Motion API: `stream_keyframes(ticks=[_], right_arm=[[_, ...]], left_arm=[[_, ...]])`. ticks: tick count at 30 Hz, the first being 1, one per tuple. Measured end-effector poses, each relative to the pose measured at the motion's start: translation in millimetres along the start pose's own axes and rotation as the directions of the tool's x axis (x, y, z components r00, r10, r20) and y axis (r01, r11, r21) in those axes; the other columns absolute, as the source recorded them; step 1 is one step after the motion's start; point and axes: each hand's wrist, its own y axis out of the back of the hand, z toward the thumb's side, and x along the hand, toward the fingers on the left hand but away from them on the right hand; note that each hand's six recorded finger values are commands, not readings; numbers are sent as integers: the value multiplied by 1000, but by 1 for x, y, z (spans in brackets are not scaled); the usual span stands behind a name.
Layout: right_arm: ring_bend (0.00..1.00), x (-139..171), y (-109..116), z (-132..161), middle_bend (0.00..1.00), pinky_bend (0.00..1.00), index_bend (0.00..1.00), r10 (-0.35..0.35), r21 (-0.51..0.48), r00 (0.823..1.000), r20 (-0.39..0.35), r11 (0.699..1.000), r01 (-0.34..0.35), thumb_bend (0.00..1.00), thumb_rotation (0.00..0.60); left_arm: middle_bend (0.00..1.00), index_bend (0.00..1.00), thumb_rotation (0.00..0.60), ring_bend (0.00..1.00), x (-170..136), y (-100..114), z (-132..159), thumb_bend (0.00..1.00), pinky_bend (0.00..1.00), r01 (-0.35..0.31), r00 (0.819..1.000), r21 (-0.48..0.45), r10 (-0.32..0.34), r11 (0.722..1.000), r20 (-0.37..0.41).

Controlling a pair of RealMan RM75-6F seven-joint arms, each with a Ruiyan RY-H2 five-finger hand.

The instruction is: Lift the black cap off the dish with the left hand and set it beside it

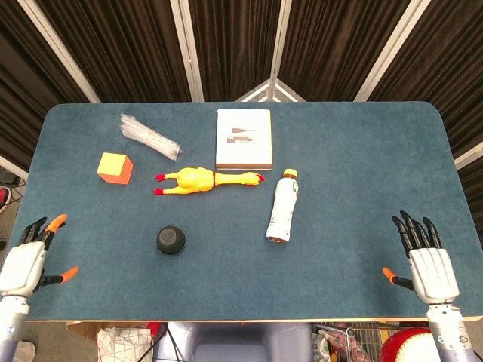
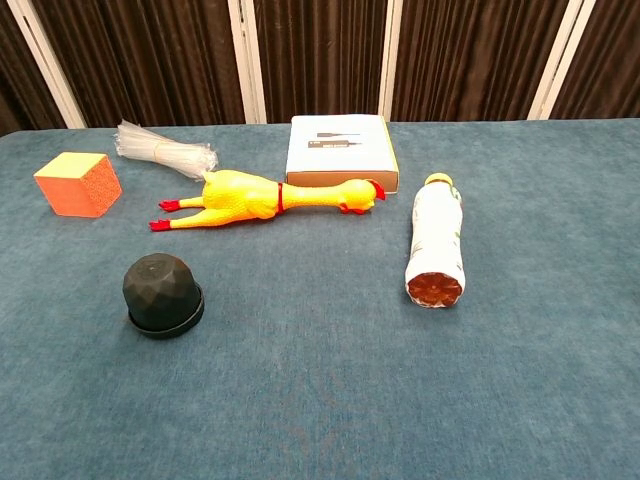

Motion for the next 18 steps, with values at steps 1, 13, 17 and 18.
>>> stream_keyframes(ticks=[1, 13, 17, 18], right_arm=[[124, 0, 0, 0, 0, 0, 0, 1, 1, 1000, -1, 1000, -1, 147, 600], [124, -2, 1, 1, 0, 0, 0, 0, -11, 1000, -6, 1000, 0, 147, 600], [124, -4, 2, 0, 0, 0, 0, 0, -11, 1000, -5, 1000, 0, 147, 600], [124, -4, 2, 0, 0, 0, 0, 0, -12, 1000, -4, 1000, 0, 147, 600]], left_arm=[[151, 99, 600, 0, 5, -2, 4, 103, 0, 7, 1000, -21, -7, 1000, 6], [137, 94, 600, 0, 44, -59, 38, 45, 0, 180, 983, -192, -171, 965, 62], [130, 91, 600, 0, 50, -77, 47, 29, 0, 219, 975, -213, -207, 952, 78], [130, 91, 600, 0, 52, -81, 49, 25, 0, 227, 973, -216, -214, 950, 82]])
